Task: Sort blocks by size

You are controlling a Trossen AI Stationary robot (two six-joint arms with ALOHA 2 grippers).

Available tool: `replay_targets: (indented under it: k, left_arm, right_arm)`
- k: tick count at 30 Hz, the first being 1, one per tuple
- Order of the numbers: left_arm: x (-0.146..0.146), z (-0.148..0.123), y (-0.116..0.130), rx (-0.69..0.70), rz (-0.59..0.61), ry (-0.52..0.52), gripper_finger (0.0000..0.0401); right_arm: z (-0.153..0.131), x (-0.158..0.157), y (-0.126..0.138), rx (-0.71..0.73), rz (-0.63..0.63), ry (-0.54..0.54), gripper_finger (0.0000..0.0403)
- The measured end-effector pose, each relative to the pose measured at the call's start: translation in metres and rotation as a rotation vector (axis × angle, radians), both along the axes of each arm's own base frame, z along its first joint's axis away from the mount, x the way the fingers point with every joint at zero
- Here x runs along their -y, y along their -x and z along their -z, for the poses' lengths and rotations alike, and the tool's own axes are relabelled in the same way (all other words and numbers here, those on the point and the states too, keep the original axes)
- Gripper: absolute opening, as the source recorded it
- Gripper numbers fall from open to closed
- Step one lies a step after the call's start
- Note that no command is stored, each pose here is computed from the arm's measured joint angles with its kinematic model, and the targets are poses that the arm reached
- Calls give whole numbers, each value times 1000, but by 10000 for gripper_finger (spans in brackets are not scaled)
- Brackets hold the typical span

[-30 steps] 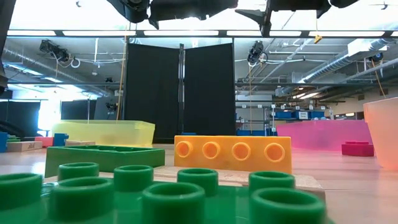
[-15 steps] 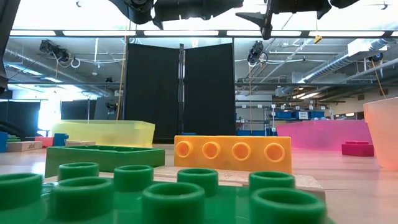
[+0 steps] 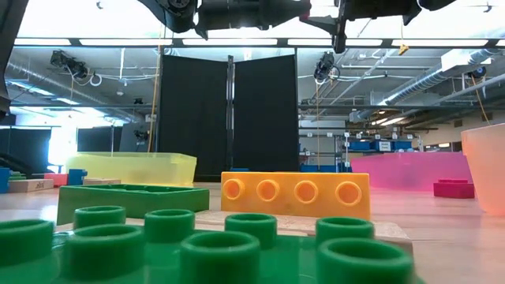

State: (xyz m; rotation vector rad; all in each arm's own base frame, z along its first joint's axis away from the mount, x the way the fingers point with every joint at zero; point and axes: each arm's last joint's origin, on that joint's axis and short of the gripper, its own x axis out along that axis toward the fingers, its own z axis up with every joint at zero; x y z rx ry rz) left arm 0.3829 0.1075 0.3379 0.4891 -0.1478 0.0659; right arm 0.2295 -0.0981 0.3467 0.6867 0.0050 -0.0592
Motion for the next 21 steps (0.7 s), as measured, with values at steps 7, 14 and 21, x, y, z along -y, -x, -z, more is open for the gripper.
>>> replay_targets:
  k: [7,14,21]
  left_arm:
    - [0,0,0,0,-7,-9,152]
    - [-1,1,0,-12,-48,13,166]
    - [-3,3,0,-21,-102,47,225]
  right_arm:
    - [0,0,0,-1,-2,-7,184]
    - [0,0,0,-4,3,-1,184]
    - [1,0,0,-11,8,16,170]
